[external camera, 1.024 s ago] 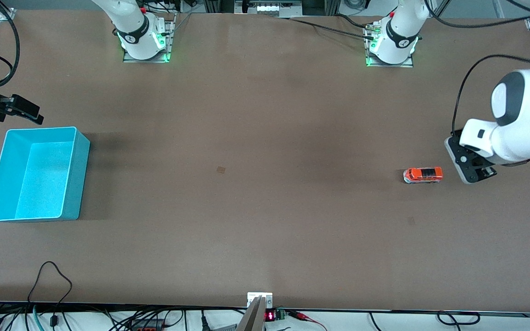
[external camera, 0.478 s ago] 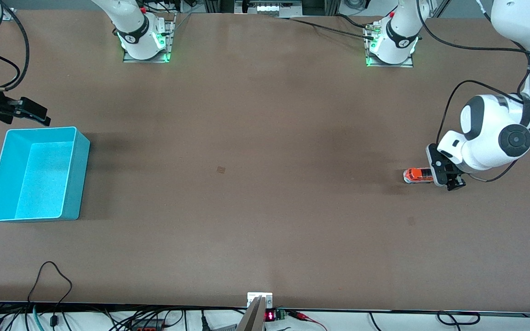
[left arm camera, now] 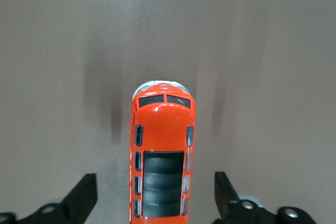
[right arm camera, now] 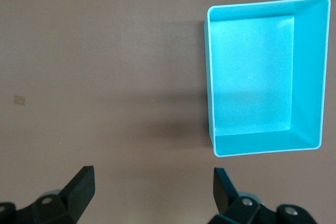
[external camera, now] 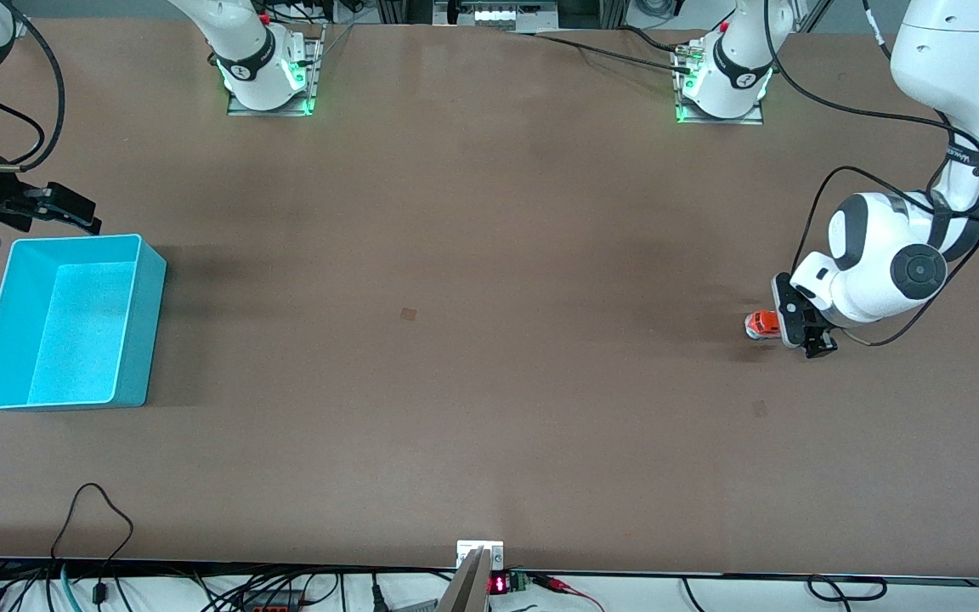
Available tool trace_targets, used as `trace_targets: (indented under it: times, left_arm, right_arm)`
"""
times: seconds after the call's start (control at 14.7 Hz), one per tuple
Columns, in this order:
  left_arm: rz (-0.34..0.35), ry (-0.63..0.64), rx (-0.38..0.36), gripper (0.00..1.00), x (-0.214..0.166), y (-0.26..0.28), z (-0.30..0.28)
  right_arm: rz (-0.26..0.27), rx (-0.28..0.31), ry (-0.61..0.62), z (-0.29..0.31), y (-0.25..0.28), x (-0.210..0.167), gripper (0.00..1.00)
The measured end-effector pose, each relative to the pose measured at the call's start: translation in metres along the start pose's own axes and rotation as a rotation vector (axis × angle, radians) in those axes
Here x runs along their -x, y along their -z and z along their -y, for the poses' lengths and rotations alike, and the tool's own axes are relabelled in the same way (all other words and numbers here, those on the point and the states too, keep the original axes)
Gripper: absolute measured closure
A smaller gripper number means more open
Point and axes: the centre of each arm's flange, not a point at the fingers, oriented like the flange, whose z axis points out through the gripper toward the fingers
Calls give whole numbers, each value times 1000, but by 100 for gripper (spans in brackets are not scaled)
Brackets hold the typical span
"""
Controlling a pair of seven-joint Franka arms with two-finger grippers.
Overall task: Wind up bus and store in blue box
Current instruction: 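Lower the left gripper onto the orange bus and grip it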
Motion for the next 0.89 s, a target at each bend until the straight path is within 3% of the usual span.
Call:
trace_targets:
  times: [0.14,0.41,0.89]
  left_arm:
    - [-2,-36,-11,12,-1,0,0]
    - [-2,-55,-15,53,-1,1,0]
    - [-2,-55,-14,53,-1,0,0]
  right_arm:
    - [0,0,0,0,0,0,0]
    - [0,0,0,0,0,0,0]
    - [0,0,6,3,0,0,0]
